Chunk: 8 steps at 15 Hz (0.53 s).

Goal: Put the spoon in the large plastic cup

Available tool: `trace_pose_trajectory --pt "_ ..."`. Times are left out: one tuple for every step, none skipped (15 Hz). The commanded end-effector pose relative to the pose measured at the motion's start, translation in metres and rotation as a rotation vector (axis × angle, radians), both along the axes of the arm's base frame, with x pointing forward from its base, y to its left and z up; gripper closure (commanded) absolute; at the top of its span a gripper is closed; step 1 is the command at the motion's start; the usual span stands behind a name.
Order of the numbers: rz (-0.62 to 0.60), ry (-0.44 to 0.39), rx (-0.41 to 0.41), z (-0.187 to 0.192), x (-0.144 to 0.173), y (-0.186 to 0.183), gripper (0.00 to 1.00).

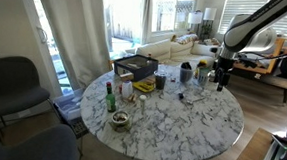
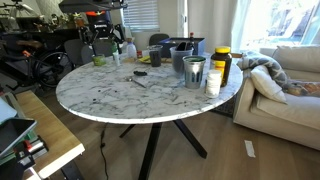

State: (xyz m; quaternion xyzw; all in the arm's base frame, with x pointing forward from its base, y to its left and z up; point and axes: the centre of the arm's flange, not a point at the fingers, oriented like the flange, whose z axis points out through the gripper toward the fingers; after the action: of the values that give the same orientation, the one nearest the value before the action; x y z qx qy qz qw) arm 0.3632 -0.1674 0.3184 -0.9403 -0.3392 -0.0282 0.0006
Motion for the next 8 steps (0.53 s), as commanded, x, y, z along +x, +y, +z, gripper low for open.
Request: trace_pose_trajectory --pt "0.0 0.0 -0.001 0.0 0.001 0.0 0.0" --pt "-0.005 -0.073 0.013 -0.004 0.006 0.001 0.0" --pt "-0.01 -0.123 0.07 -0.01 0.014 0.001 0.0" --pt "0.02 -0.159 0.119 -0.016 0.021 -0.002 0.0" --pt "0.05 -0.156 0.143 -0.02 0.027 -0.006 0.0" --pt "0.087 -0.136 0.178 -0.023 0.028 -0.007 0.0" --pt "0.147 -0.108 0.19 -0.027 0.031 -0.012 0.0" --pt "0.193 -0.085 0.206 -0.03 0.03 -0.014 0.0"
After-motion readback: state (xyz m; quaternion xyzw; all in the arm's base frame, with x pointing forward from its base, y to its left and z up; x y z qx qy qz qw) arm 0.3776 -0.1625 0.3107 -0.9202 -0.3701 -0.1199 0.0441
